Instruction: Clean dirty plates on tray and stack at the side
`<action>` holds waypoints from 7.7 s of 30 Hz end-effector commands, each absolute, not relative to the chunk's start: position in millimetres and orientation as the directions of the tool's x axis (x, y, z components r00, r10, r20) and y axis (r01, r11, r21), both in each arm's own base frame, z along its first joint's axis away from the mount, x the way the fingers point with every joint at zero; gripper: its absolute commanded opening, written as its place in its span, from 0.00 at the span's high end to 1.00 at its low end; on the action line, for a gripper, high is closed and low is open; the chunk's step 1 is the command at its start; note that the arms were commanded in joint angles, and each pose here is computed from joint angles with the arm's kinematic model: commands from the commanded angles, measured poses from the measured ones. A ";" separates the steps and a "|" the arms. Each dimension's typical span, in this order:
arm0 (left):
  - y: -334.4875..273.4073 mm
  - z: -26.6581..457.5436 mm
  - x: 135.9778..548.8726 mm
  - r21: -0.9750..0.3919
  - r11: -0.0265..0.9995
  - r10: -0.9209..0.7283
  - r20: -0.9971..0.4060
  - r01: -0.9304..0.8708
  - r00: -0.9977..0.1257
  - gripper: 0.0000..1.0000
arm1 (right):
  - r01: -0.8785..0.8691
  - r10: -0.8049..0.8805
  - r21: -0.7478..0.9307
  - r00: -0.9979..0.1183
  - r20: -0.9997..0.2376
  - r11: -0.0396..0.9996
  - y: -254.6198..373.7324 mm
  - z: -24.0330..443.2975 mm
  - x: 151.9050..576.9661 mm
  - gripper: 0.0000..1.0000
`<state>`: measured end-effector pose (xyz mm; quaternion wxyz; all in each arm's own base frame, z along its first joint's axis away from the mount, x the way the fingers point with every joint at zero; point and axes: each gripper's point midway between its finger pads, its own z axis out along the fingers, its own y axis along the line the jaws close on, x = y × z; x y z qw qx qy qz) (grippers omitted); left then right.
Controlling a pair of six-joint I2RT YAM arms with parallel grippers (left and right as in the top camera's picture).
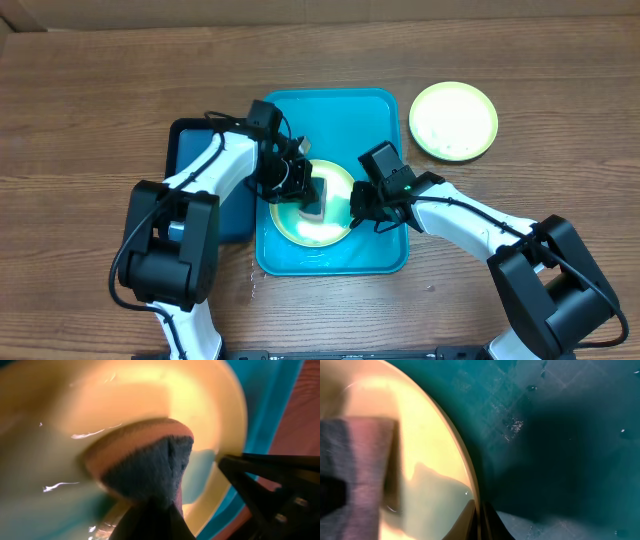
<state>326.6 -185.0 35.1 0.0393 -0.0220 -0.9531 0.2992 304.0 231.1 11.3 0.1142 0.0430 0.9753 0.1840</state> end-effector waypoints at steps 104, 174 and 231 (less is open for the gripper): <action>-154.3 72.8 345.6 -0.129 0.973 0.169 -0.180 0.193 -0.969 0.96 | 0.033 0.116 0.379 -0.973 -0.199 0.925 235.4 10.2 301.5 0.93; -222.2 57.3 305.3 -0.604 0.754 0.228 -0.129 0.259 -0.965 0.96 | 0.032 0.116 0.380 -0.973 -0.201 0.924 235.7 10.4 301.8 0.93; 44.0 156.8 340.2 -0.086 0.922 -0.384 -0.316 -0.377 -0.868 0.21 | 0.032 0.117 0.380 -0.973 -0.201 0.924 235.7 10.4 301.8 0.82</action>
